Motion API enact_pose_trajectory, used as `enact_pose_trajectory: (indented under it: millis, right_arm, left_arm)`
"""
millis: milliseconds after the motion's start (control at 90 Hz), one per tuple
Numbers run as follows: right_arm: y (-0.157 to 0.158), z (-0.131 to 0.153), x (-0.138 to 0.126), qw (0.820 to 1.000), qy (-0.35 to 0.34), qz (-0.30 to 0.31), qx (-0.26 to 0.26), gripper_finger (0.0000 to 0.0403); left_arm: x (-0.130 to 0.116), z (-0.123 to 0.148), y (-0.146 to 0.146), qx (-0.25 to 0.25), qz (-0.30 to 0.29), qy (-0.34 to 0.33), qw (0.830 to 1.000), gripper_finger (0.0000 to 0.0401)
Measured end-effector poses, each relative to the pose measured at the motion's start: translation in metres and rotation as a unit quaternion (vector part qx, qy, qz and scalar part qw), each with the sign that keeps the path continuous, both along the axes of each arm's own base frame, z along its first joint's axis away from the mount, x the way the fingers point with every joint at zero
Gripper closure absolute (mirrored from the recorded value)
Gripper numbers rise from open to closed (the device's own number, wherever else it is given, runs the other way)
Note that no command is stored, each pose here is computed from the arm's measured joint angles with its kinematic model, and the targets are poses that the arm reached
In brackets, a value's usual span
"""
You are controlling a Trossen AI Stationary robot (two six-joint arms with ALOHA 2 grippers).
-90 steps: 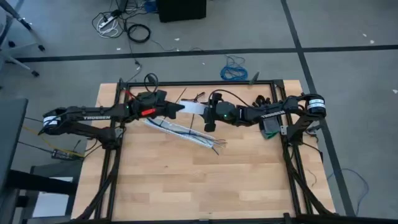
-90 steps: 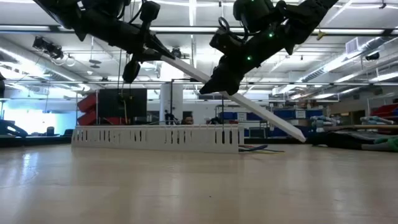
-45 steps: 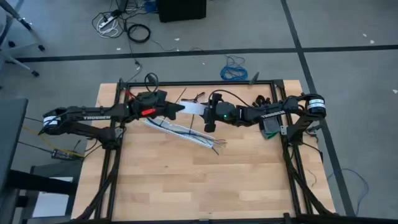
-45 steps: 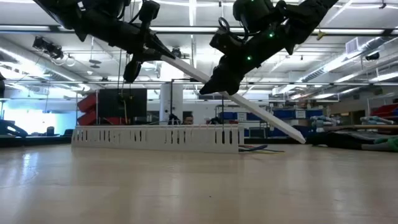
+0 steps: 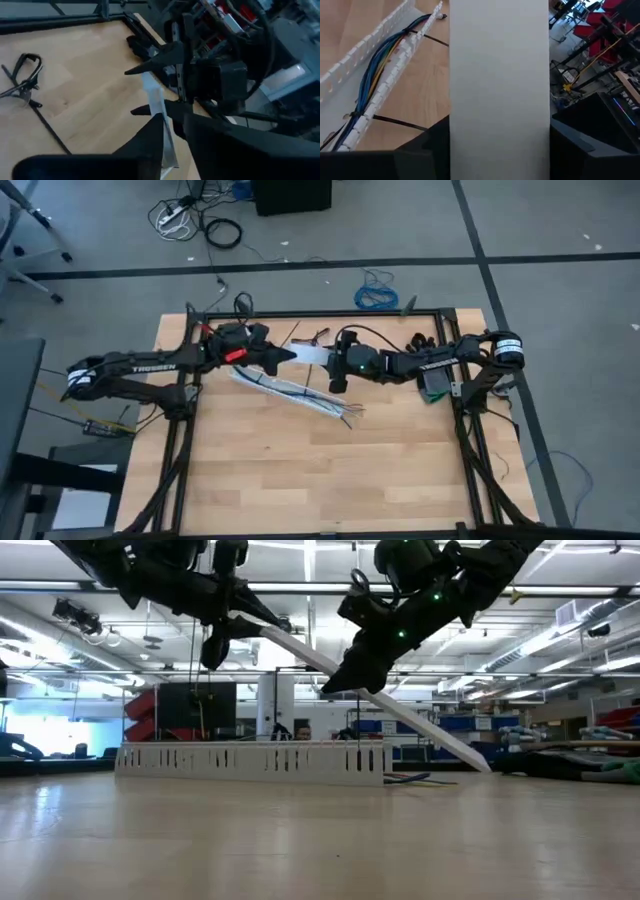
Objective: Ziptie cables
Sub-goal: Close the white cable duct
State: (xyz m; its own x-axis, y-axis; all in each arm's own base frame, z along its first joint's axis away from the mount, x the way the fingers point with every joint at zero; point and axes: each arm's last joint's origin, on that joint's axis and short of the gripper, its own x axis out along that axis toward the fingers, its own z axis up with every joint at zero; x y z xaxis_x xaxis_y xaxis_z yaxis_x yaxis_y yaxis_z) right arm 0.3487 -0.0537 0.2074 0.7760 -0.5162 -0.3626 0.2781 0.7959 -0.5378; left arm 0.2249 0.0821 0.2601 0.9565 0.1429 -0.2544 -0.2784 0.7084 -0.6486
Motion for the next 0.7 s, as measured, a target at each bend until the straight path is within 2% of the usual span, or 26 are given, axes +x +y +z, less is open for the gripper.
enact_pose_trajectory:
  millis: [122, 311, 556, 700]
  right_arm:
    - [0.000, -0.001, 0.000, 1.000, 0.003, -0.002, 0.004, 0.0181]
    - [0.005, -0.005, -0.001, 0.999, 0.034, -0.004, 0.030, 0.0186]
    - [0.016, 0.021, 0.010, 0.992, 0.037, -0.033, 0.113, 0.0180]
    - [0.022, 0.044, 0.012, 0.978, 0.056, -0.069, 0.191, 0.0183]
  left_arm:
    - [-0.010, 0.007, 0.005, 0.030, -0.019, -0.010, 0.999, 0.0318]
    - [-0.029, 0.016, 0.009, 0.066, -0.008, -0.002, 0.998, 0.0320]
    - [-0.057, 0.036, 0.013, 0.125, 0.031, -0.032, 0.991, 0.0323]
    - [-0.072, 0.044, 0.011, 0.152, 0.030, -0.043, 0.987, 0.0323]
